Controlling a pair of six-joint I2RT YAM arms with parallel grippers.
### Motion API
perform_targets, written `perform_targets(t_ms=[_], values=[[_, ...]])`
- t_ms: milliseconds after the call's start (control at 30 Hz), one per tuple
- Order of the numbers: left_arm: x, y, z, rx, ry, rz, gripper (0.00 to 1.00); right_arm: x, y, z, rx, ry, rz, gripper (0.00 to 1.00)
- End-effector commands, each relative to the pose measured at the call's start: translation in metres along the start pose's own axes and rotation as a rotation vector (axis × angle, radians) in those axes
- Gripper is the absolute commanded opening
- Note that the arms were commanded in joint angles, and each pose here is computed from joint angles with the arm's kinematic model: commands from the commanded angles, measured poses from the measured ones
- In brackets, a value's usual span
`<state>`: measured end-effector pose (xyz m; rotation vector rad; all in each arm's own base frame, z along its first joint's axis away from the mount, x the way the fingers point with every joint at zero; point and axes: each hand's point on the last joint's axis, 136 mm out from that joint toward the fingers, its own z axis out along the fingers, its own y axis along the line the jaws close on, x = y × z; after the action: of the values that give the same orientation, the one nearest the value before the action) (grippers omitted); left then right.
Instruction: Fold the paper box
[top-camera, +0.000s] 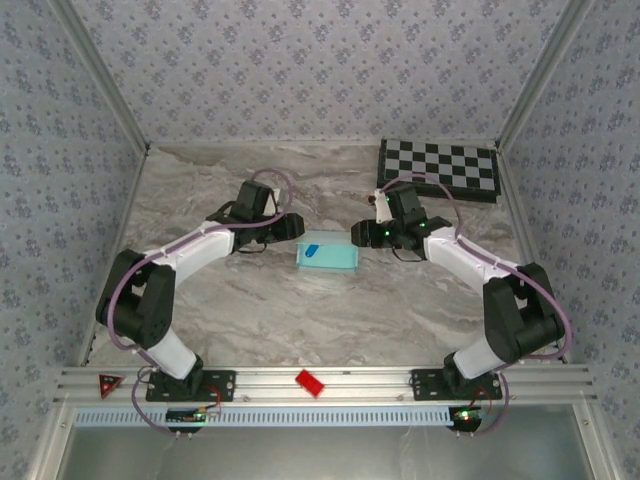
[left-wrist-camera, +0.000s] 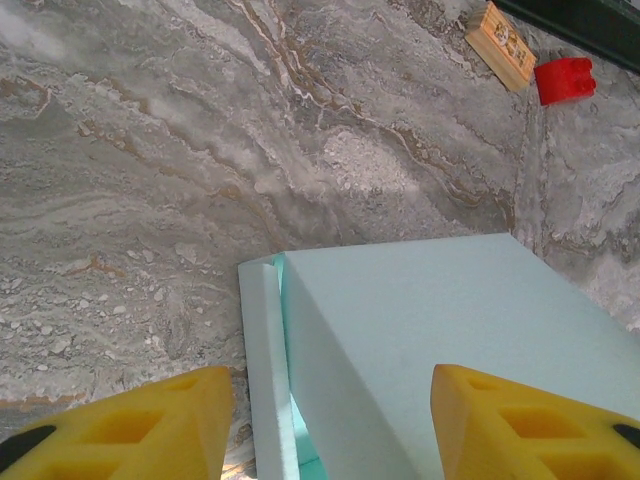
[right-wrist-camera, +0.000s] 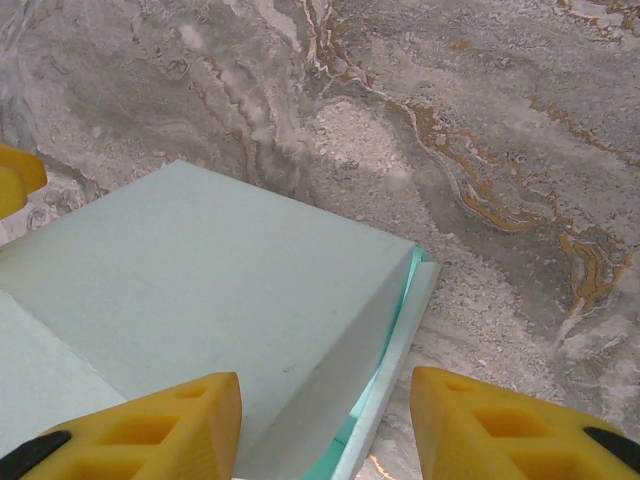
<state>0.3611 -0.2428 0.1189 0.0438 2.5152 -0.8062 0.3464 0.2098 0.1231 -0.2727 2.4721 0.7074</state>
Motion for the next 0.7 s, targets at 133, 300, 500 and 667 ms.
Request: perform_targets(t_ms=[133,300,500,667], values=[[0.015,0.002,0.009,0.001,0.045,-0.007,0.54,0.013,0.000,0.011,-0.012,0.058,0.001,0.49],[0.025,0.007,0.014,-0.019,0.065,-0.009,0.53,0.021,-0.004,0.018,0.002,0.080,0.011,0.49],[0.034,0.013,0.018,-0.048,0.080,-0.013,0.53,0.034,-0.013,0.026,0.035,0.110,0.031,0.49],[0.042,0.016,0.024,-0.051,0.094,-0.018,0.52,0.043,-0.020,0.033,0.056,0.137,0.053,0.48]])
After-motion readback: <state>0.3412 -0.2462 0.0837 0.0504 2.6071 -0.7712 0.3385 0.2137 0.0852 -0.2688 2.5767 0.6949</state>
